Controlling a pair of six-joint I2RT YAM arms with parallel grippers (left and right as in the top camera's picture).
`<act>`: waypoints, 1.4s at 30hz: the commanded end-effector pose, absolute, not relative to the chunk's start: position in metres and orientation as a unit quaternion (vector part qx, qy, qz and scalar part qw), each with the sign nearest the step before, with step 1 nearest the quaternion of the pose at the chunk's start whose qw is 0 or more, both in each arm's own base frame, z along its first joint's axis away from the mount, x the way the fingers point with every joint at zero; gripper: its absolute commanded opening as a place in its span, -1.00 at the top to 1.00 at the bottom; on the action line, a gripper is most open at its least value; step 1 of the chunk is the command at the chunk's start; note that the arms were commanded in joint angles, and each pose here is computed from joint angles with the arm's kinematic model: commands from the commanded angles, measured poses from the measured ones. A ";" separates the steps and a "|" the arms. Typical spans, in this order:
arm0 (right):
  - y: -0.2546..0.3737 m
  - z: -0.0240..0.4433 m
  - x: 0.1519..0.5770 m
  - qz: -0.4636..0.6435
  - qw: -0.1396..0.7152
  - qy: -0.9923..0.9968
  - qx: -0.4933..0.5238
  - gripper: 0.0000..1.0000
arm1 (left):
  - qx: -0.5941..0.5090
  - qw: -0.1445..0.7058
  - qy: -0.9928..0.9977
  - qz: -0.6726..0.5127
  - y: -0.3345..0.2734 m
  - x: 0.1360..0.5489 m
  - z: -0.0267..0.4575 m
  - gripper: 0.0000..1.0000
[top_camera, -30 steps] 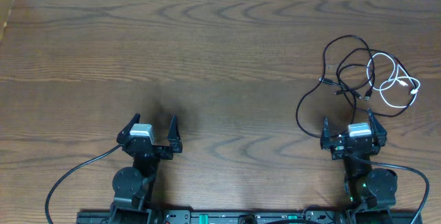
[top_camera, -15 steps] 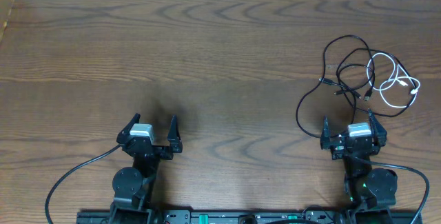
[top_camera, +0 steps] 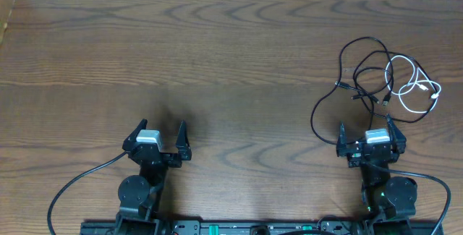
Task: Untangle cables
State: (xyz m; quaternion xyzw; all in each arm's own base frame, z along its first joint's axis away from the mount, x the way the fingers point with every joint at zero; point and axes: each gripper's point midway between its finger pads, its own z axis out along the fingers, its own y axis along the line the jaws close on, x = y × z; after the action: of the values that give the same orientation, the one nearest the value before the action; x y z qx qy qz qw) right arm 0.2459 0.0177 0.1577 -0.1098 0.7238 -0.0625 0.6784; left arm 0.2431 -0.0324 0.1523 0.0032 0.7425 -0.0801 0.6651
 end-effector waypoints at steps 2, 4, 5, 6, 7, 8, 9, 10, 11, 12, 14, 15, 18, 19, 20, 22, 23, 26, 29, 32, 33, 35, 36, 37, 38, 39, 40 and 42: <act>0.018 0.157 0.246 -0.064 0.678 0.723 -0.114 -0.99 | 0.001 0.646 0.760 -0.072 -0.030 0.242 0.137 -0.96; 0.018 0.157 0.246 -0.064 0.678 0.723 -0.114 -0.98 | 0.001 0.646 0.760 -0.072 -0.030 0.242 0.137 -0.96; 0.018 0.157 0.246 -0.064 0.678 0.723 -0.114 -0.99 | 0.001 0.646 0.760 -0.072 -0.030 0.242 0.137 -0.96; 0.018 0.157 0.246 -0.064 0.678 0.723 -0.114 -0.98 | 0.001 0.646 0.760 -0.072 -0.030 0.242 0.137 -0.96; 0.018 0.157 0.246 -0.064 0.678 0.723 -0.114 -0.99 | 0.001 0.646 0.760 -0.072 -0.030 0.242 0.137 -0.96; 0.018 0.157 0.246 -0.064 0.678 0.723 -0.114 -0.99 | 0.001 0.646 0.760 -0.072 -0.030 0.242 0.137 -0.96; 0.018 0.157 0.246 -0.064 0.678 0.723 -0.114 -0.98 | 0.001 0.646 0.760 -0.072 -0.030 0.242 0.137 -0.96; 0.018 0.156 0.245 -0.064 0.676 0.725 -0.114 -0.98 | 0.001 0.646 0.760 -0.072 -0.030 0.242 0.137 -0.96; 0.019 0.153 0.246 -0.062 0.671 0.730 -0.117 -0.98 | 0.001 0.646 0.760 -0.072 -0.030 0.242 0.137 -0.96; 0.019 0.149 0.247 -0.063 0.666 0.734 -0.117 -0.99 | 0.001 0.646 0.760 -0.072 -0.030 0.242 0.137 -0.96; 0.019 0.142 0.248 -0.063 0.653 0.745 -0.119 -0.99 | 0.001 0.646 0.760 -0.072 -0.030 0.242 0.137 -0.96; 0.019 0.138 0.248 -0.063 0.647 0.750 -0.119 -0.98 | 0.001 0.646 0.760 -0.072 -0.030 0.242 0.137 -0.96; 0.019 0.129 0.249 -0.062 0.633 0.762 -0.122 -0.98 | 0.001 0.646 0.760 -0.072 -0.030 0.242 0.137 -0.96; 0.019 0.127 0.249 -0.062 0.629 0.765 -0.123 -0.98 | 0.001 0.646 0.760 -0.072 -0.030 0.242 0.137 -0.96; 0.019 0.125 0.249 -0.061 0.625 0.769 -0.123 -0.99 | 0.001 0.646 0.760 -0.072 -0.030 0.242 0.137 -0.96; 0.019 0.121 0.250 -0.061 0.618 0.774 -0.124 -0.98 | 0.001 0.646 0.760 -0.072 -0.030 0.242 0.137 -0.96; 0.019 0.119 0.250 -0.061 0.616 0.776 -0.125 -0.98 | 0.001 0.646 0.760 -0.072 -0.030 0.242 0.137 -0.96; 0.019 0.115 0.250 -0.060 0.609 0.781 -0.126 -0.98 | 0.001 0.646 0.760 -0.072 -0.030 0.242 0.137 -0.96; 0.019 0.109 0.250 -0.060 0.598 0.789 -0.127 -0.99 | 0.001 0.646 0.760 -0.072 -0.030 0.242 0.137 -0.96; 0.019 0.102 0.249 -0.059 0.585 0.799 -0.129 -0.99 | 0.001 0.646 0.760 -0.072 -0.030 0.242 0.137 -0.96; 0.019 0.098 0.249 -0.059 0.578 0.803 -0.130 -0.98 | 0.001 0.646 0.760 -0.072 -0.030 0.242 0.137 -0.96; 0.019 0.092 0.249 -0.058 0.567 0.811 -0.132 -0.98 | 0.001 0.646 0.760 -0.072 -0.030 0.242 0.137 -0.96; 0.019 0.088 0.248 -0.058 0.561 0.815 -0.133 -0.98 | 0.001 0.646 0.760 -0.072 -0.030 0.242 0.137 -0.96; 0.019 0.085 0.248 -0.057 0.556 0.819 -0.134 -0.99 | 0.001 0.646 0.760 -0.072 -0.030 0.242 0.137 -0.96; 0.019 0.082 0.248 -0.057 0.551 0.822 -0.134 -0.99 | 0.001 0.646 0.760 -0.072 -0.030 0.242 0.137 -0.96; 0.019 0.079 0.247 -0.057 0.545 0.826 -0.135 -0.98 | 0.001 0.646 0.760 -0.072 -0.030 0.242 0.137 -0.96; 0.019 0.076 0.247 -0.056 0.539 0.829 -0.136 -0.99 | 0.001 0.646 0.760 -0.072 -0.030 0.242 0.137 -0.96; 0.018 0.071 0.246 -0.056 0.530 0.835 -0.137 -0.99 | 0.001 0.646 0.760 -0.072 -0.030 0.242 0.137 -0.96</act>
State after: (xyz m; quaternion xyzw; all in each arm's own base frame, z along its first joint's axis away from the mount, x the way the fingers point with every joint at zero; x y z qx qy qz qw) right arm 0.2474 0.0179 0.0787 -0.1307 0.8276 -0.0556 0.5430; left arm 0.2431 -0.0324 0.1522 0.0032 0.7426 -0.0801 0.6649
